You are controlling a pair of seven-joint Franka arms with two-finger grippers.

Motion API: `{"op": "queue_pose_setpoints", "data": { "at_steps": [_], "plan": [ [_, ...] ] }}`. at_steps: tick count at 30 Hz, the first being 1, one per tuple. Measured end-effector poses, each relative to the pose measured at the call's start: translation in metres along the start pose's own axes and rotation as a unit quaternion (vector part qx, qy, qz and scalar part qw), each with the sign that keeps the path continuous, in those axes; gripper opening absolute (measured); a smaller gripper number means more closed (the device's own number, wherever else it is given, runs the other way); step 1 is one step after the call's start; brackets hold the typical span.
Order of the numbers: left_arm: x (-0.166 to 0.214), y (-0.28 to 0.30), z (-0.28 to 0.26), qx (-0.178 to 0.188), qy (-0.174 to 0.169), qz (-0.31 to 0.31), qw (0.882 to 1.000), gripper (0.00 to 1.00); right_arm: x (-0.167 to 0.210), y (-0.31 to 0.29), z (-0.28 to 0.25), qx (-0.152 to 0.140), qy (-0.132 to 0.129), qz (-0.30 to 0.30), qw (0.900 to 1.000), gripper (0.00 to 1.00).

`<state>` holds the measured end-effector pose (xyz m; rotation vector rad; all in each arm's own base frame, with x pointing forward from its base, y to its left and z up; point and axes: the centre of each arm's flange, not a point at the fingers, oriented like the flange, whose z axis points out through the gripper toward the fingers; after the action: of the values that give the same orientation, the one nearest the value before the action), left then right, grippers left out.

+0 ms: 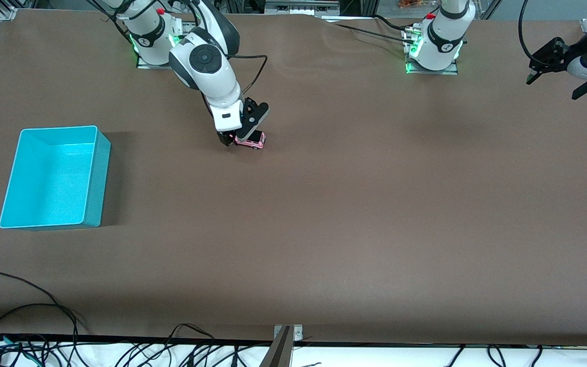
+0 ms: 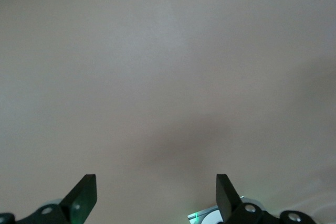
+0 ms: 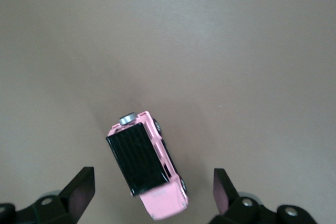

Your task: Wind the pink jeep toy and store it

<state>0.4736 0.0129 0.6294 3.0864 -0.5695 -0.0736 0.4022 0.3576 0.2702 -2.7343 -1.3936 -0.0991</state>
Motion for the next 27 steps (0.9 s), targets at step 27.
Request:
{"op": "queue_pose_setpoints", "data": {
  "at_steps": [27],
  "plan": [
    [0.007, 0.001, 0.004, -0.008, -0.020, -0.028, 0.999, 1.00, -0.017, -0.031, 0.049, -0.031, 0.007, -0.121, 0.992, 0.98]
  ]
}}
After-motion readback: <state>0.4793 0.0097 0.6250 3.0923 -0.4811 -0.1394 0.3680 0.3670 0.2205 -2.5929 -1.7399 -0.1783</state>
